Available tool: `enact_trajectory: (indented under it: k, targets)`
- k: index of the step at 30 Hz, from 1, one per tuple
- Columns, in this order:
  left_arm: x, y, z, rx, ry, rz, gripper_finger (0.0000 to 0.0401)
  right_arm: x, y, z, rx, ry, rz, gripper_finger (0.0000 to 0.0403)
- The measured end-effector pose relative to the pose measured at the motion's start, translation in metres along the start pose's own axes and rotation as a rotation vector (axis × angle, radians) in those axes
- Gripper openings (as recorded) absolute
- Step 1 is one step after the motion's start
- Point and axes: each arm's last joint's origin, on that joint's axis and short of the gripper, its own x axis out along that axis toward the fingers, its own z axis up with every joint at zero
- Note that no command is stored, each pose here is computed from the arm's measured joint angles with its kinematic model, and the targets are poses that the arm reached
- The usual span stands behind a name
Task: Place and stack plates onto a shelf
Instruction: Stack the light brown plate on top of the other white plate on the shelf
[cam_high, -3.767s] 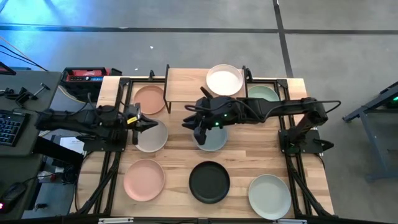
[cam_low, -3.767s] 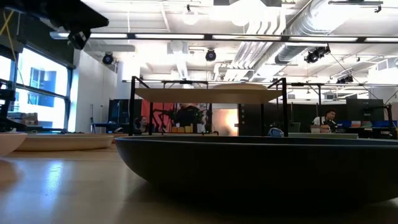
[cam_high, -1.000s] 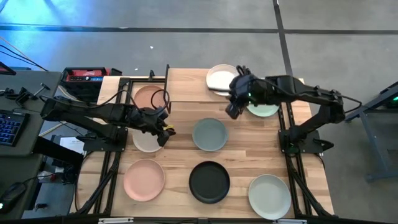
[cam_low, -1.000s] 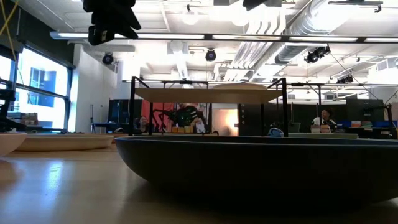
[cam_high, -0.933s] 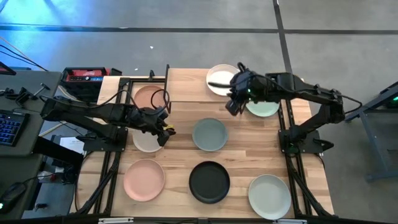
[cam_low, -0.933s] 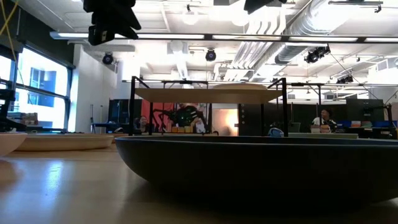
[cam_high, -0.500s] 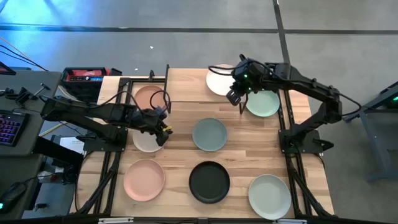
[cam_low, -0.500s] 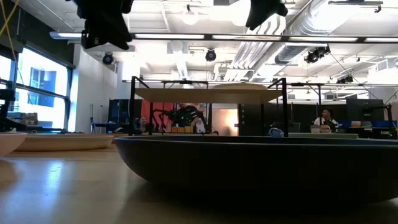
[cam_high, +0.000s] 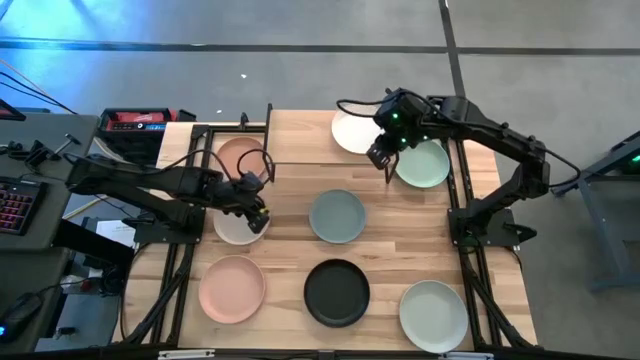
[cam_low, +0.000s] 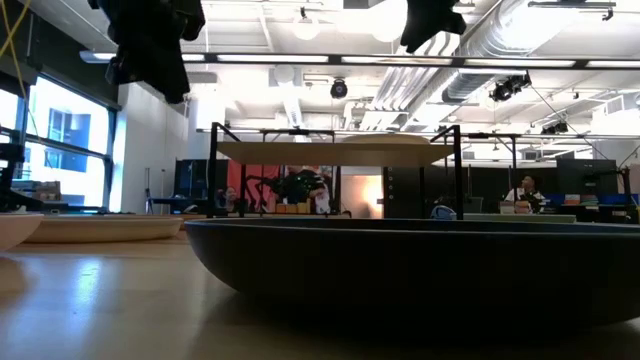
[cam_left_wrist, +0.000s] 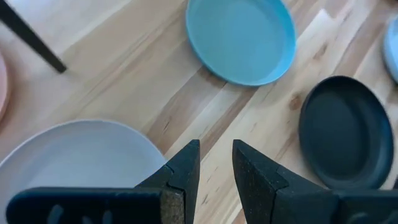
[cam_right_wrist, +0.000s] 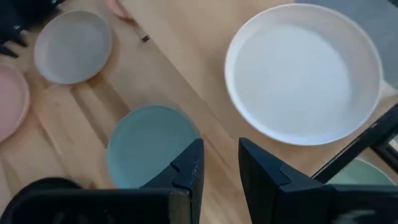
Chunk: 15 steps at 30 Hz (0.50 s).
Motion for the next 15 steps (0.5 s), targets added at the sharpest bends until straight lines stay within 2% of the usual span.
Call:
enact_trajectory:
  k: [15]
  targets:
    - [0.042, -0.018, -0.018, -0.047, 0.155, 0.127, 0.0083, -0.003, 0.022, -0.009, -0.063, 0.021, 0.064, 0.0078]
